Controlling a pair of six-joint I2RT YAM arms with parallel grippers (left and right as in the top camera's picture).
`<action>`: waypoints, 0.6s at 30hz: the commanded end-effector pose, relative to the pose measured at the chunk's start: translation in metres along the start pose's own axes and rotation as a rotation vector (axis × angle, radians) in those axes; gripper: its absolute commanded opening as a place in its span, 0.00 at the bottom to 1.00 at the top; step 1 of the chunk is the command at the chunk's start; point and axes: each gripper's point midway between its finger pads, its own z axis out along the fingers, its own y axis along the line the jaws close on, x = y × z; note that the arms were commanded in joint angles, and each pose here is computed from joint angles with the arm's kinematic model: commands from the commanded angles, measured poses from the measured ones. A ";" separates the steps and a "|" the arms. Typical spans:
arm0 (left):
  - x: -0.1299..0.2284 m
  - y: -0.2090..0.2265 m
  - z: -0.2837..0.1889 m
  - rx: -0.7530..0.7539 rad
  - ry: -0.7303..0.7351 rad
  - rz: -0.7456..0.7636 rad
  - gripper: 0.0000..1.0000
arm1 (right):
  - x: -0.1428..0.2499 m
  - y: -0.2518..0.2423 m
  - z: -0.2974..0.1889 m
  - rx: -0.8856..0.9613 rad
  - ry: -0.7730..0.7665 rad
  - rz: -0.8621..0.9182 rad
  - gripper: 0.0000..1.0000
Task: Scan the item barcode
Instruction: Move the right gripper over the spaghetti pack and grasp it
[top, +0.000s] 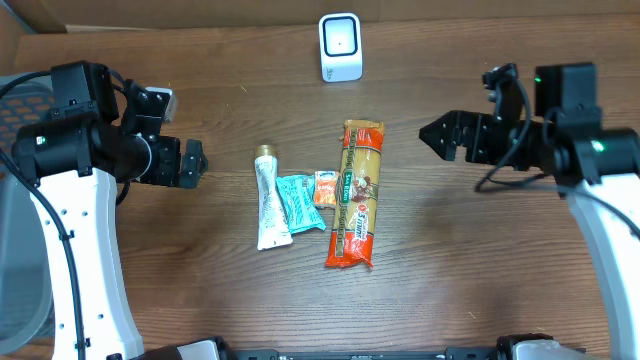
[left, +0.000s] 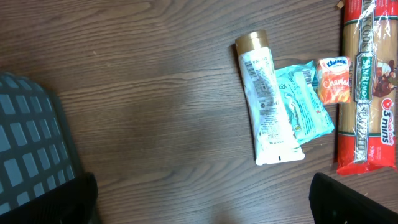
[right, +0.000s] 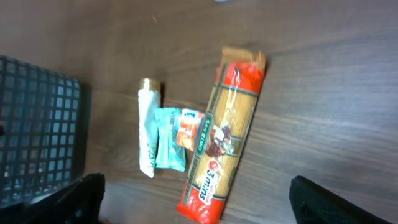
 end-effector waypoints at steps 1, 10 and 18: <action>-0.002 -0.003 -0.004 0.007 -0.017 0.004 1.00 | 0.003 0.001 0.025 -0.035 0.078 0.026 0.97; -0.002 -0.003 -0.004 0.007 -0.017 0.004 1.00 | 0.039 -0.021 0.105 -0.015 0.321 0.088 0.78; -0.002 -0.003 -0.004 0.007 -0.017 0.004 1.00 | 0.062 -0.037 0.158 0.003 0.421 0.094 0.77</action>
